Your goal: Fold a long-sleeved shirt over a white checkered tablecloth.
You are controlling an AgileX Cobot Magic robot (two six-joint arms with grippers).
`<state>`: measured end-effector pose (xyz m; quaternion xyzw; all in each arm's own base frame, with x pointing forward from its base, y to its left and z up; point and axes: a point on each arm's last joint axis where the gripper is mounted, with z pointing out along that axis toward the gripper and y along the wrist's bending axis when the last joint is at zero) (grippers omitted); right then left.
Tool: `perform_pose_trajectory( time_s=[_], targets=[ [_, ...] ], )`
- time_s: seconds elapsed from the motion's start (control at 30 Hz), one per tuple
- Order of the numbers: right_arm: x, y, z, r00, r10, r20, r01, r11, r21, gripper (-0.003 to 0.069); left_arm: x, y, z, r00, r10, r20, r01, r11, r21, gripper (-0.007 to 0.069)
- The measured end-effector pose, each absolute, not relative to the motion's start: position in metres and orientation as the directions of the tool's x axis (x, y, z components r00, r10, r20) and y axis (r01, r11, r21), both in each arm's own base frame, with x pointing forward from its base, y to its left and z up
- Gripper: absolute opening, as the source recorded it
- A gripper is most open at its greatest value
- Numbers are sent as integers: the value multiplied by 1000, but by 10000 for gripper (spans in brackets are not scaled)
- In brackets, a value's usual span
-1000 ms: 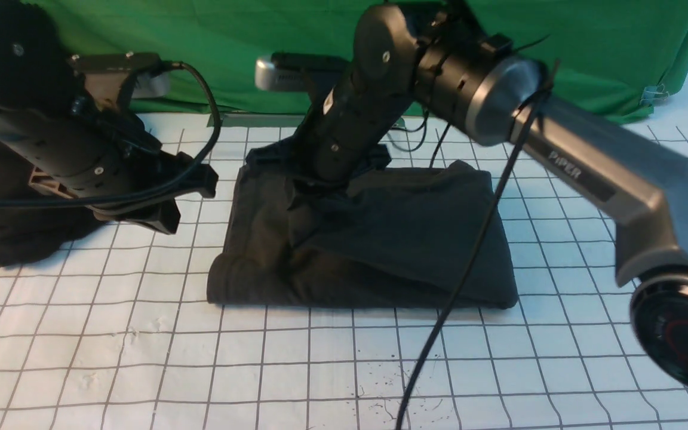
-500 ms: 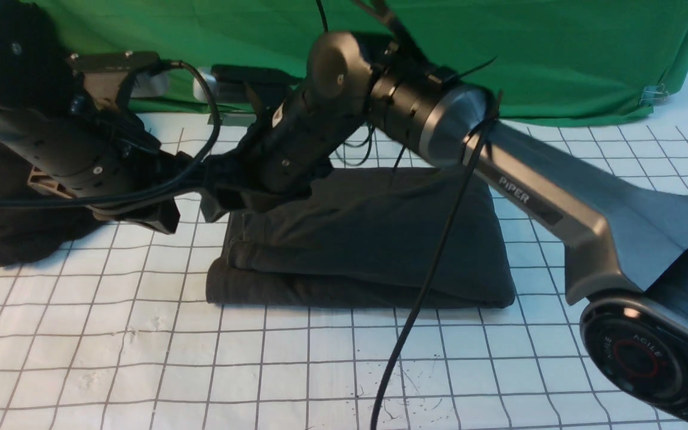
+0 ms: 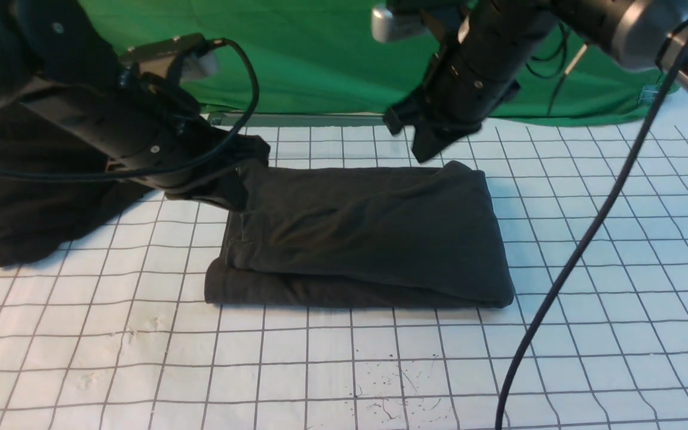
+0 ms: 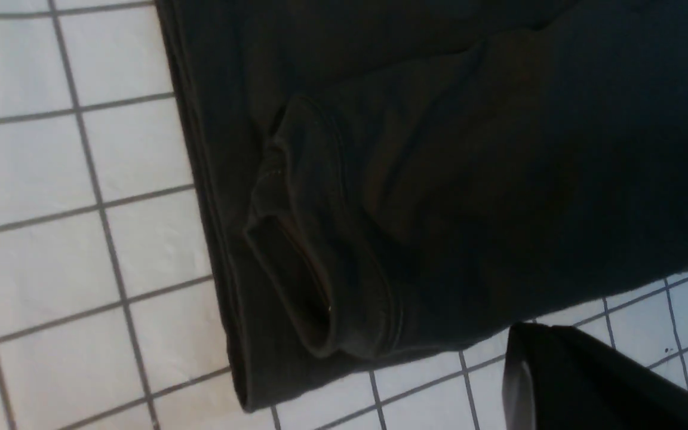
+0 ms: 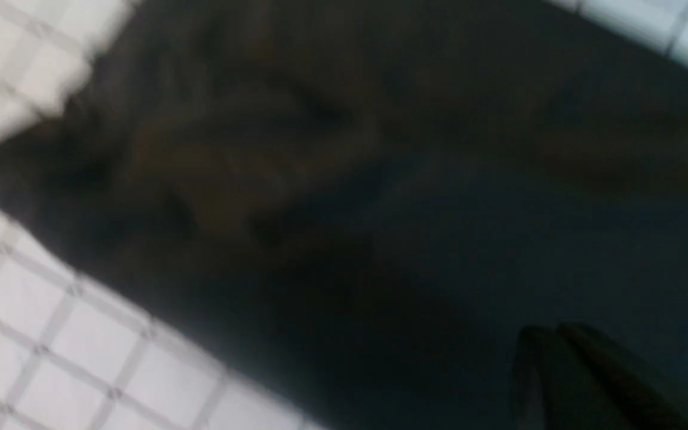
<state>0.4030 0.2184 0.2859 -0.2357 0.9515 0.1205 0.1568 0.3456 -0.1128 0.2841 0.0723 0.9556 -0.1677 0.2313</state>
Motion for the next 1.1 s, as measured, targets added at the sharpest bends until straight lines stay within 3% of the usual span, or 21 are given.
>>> perform_pose_trajectory(
  time_s=[0.17,0.23,0.37,0.57,0.8,1.0,1.03,1.1],
  targets=[
    [382,207,245,-872,-443,-208,-477,865,155,0,365,-140,245,-906,146,-397,269,923,-274,-3],
    [380,206,238,-873,-449,-190,-478,864,156,0,367,-145,232,-917,160,-365,269,925,-270,-3],
    [373,200,209,-878,-464,-119,-478,865,153,0,373,-143,191,-962,150,-229,198,958,-206,-3],
    [362,182,172,-892,-451,-9,-448,883,138,0,370,-139,183,-973,122,-195,157,972,-176,-3],
    [364,170,173,-904,-428,-10,-426,895,133,0,365,-137,195,-971,125,-203,160,972,-169,-3],
    [366,166,227,-895,-408,-180,-432,893,124,0,368,-134,249,-903,101,-418,189,966,-174,-3],
    [368,166,247,-883,-402,-242,-439,890,120,0,376,-134,269,-873,79,-481,191,963,-189,-3],
    [369,167,256,-875,-402,-271,-445,888,119,0,383,-134,278,-865,62,-498,186,961,-203,-3]
  ],
)
